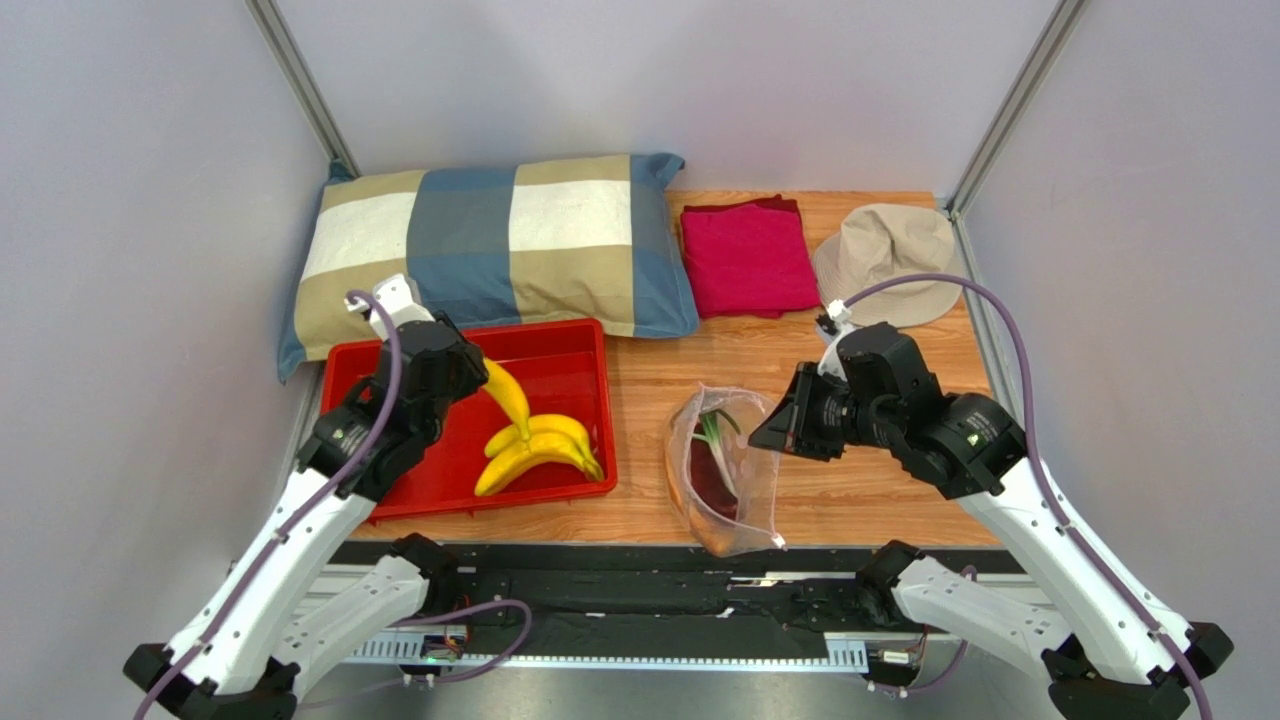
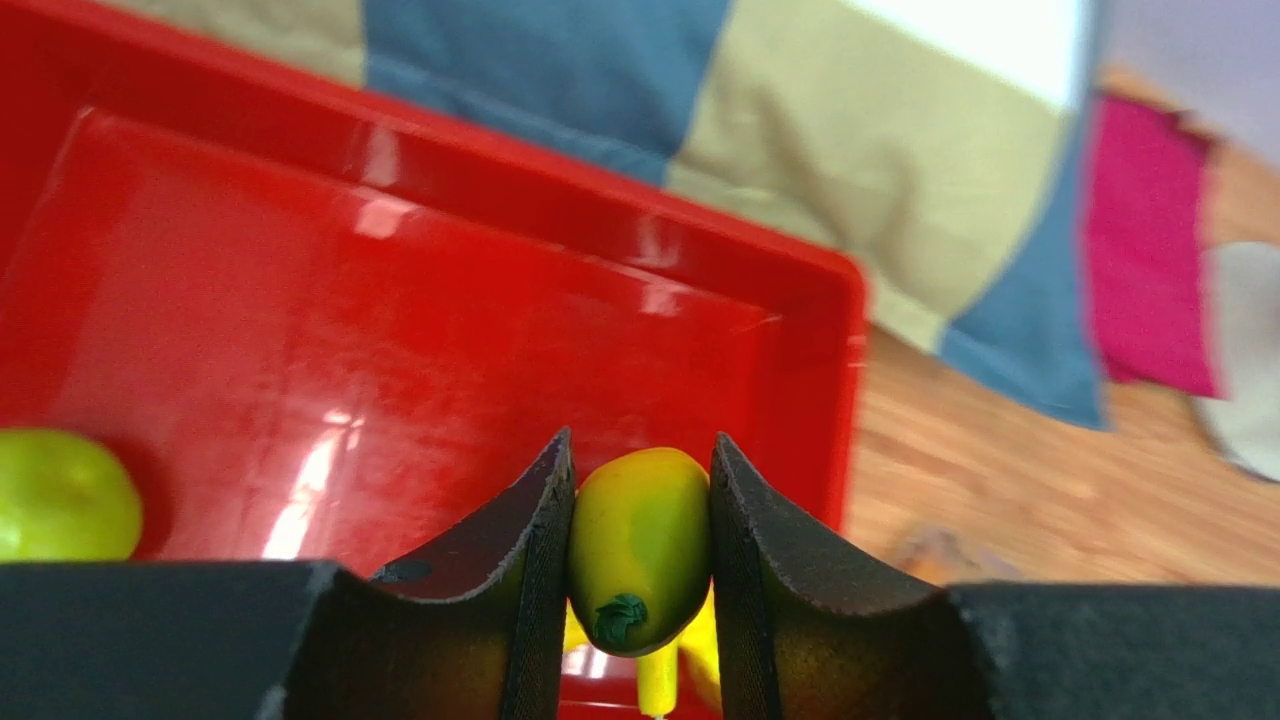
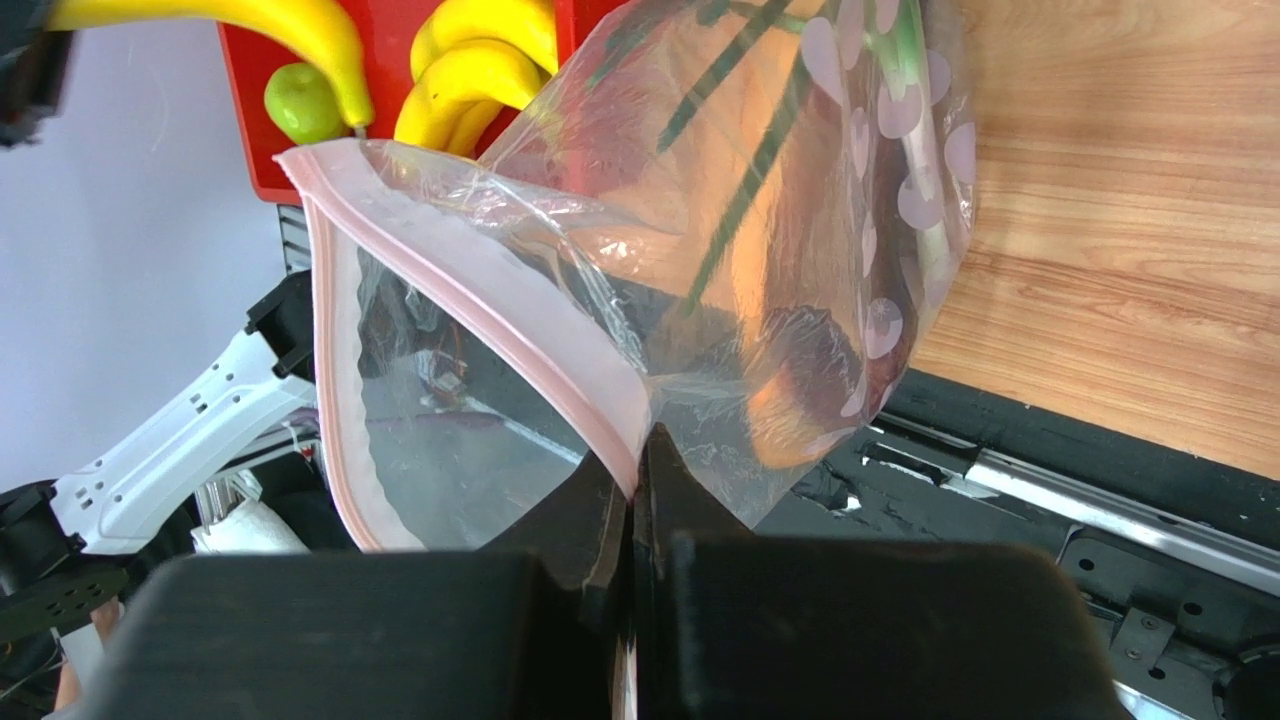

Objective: Open the zip-top bag and remove the fake food

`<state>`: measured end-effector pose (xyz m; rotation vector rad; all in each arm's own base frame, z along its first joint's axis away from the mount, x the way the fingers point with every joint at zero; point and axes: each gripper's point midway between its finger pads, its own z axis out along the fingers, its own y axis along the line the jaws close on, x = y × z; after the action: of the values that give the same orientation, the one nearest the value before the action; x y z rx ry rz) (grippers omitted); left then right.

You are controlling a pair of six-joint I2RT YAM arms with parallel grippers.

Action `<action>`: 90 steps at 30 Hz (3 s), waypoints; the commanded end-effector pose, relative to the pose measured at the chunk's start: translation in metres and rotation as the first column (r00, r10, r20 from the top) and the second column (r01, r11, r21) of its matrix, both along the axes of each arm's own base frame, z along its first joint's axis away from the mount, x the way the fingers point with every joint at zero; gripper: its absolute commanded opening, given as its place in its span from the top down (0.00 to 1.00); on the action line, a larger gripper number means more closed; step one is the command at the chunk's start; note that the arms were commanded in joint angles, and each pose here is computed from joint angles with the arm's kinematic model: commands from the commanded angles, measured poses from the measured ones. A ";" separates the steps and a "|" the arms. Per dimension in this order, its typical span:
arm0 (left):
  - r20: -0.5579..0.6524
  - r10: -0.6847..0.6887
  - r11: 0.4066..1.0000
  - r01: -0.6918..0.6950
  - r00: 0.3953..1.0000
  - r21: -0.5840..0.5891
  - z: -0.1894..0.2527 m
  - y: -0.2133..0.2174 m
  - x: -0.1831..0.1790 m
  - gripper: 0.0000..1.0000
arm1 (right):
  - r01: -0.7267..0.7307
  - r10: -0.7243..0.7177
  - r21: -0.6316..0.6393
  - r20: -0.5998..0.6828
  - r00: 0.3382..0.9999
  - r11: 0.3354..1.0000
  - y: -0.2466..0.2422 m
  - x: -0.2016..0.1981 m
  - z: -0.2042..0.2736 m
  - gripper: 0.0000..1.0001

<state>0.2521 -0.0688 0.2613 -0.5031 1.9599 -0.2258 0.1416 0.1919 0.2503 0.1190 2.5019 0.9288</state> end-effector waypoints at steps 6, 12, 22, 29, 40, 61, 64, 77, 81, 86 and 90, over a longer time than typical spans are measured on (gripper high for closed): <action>-0.195 0.087 0.992 -0.068 0.977 0.103 -0.043 0.019 0.015 0.19 | -0.046 0.043 0.047 0.080 0.996 0.998 0.008 0.005 0.032 1.00; -0.065 -0.372 0.924 0.362 0.926 -0.125 0.014 -0.065 0.012 0.40 | -0.076 0.068 0.075 0.107 0.992 0.994 0.019 0.013 0.049 1.00; 0.299 -0.859 0.372 0.908 0.416 -0.193 0.118 -0.210 -0.072 0.57 | -0.092 0.079 0.109 0.114 0.990 0.990 0.039 0.030 0.056 1.00; 0.191 -0.913 0.326 0.926 0.361 -0.193 0.090 -0.252 -0.105 0.66 | -0.053 0.034 0.137 0.137 0.990 0.989 0.043 0.042 0.070 1.00; -0.016 -0.934 0.355 0.927 0.356 -0.123 0.051 -0.287 -0.095 0.77 | -0.058 0.035 0.217 0.107 0.994 0.975 0.058 0.043 0.069 1.00; -0.231 -0.790 0.607 0.778 0.568 -0.165 -0.047 -0.288 -0.047 0.81 | -0.075 0.054 0.291 0.077 0.996 0.954 0.072 0.034 0.065 1.00; -0.205 -0.795 0.604 0.778 0.571 -0.172 -0.048 -0.292 -0.045 0.63 | -0.074 0.055 0.307 0.072 0.996 0.949 0.075 0.035 0.069 1.00; -0.090 -0.802 0.597 0.790 0.590 -0.144 -0.049 -0.316 -0.020 0.27 | -0.087 0.082 0.327 0.029 0.996 0.941 0.083 0.030 0.064 1.00; -0.045 -0.813 0.579 0.795 0.581 -0.180 -0.046 -0.329 -0.017 0.33 | -0.086 0.079 0.325 0.034 0.996 0.942 0.082 0.030 0.067 1.00; -0.024 -0.834 0.543 0.812 0.551 -0.215 -0.045 -0.341 -0.020 0.64 | -0.083 0.076 0.309 0.035 0.996 0.947 0.077 0.027 0.068 1.00; -0.066 -0.861 0.504 0.828 0.504 -0.247 -0.051 -0.341 -0.032 0.64 | -0.069 0.061 0.299 0.036 0.997 0.952 0.073 0.027 0.064 1.00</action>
<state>0.2281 -0.3995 0.1971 0.3965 2.2494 -0.9439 0.1703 0.2653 0.2883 0.1489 2.4240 1.2771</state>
